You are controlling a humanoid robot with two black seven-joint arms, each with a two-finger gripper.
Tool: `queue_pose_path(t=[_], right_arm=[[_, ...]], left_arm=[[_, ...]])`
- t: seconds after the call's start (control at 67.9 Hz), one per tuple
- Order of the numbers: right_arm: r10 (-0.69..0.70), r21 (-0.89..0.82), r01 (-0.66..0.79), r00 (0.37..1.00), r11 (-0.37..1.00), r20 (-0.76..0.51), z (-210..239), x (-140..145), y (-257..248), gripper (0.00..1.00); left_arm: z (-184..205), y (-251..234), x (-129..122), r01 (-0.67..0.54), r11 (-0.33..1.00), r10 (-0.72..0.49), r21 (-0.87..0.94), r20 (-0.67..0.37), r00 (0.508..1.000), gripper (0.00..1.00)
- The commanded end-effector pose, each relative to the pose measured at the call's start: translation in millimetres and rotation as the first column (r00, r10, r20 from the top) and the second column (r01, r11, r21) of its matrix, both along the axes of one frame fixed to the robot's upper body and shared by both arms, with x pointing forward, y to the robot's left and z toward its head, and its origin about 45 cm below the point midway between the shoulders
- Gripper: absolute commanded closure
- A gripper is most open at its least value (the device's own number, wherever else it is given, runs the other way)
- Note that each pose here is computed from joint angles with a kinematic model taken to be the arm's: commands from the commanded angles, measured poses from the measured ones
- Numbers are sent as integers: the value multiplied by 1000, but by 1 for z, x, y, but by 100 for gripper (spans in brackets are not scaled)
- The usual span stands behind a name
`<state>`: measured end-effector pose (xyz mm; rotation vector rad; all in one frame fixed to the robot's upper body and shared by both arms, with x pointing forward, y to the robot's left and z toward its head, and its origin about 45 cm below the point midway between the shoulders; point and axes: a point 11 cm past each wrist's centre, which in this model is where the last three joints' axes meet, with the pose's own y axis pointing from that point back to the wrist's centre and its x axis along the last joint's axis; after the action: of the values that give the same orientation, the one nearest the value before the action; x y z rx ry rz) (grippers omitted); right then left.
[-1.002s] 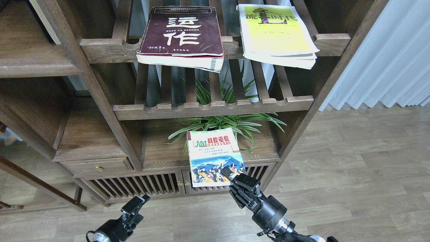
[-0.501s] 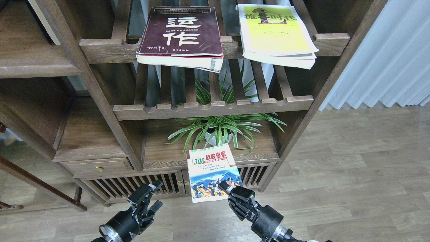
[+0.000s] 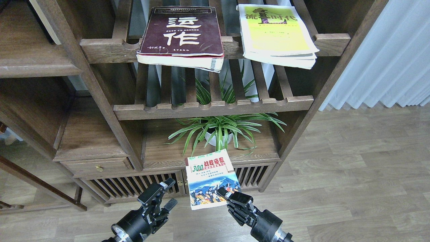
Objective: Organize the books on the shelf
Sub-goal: 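Lower the paperback and grasp its edge with the left gripper too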
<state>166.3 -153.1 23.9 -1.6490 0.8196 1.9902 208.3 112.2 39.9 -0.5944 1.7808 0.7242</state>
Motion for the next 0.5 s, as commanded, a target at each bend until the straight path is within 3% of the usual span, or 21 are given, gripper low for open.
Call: queue_pose_path(t=[0.0, 0.486], right_arm=[[-1, 7, 1, 1000, 1000, 10, 3, 2, 1, 96], [-6, 29, 5, 999, 1000, 50, 16, 9, 4, 96]], left_arm=[[-1, -12, 3, 1, 1000, -1, -14, -5, 1000, 0], [-18, -2, 7, 9, 997, -8, 76, -3, 1000, 0]])
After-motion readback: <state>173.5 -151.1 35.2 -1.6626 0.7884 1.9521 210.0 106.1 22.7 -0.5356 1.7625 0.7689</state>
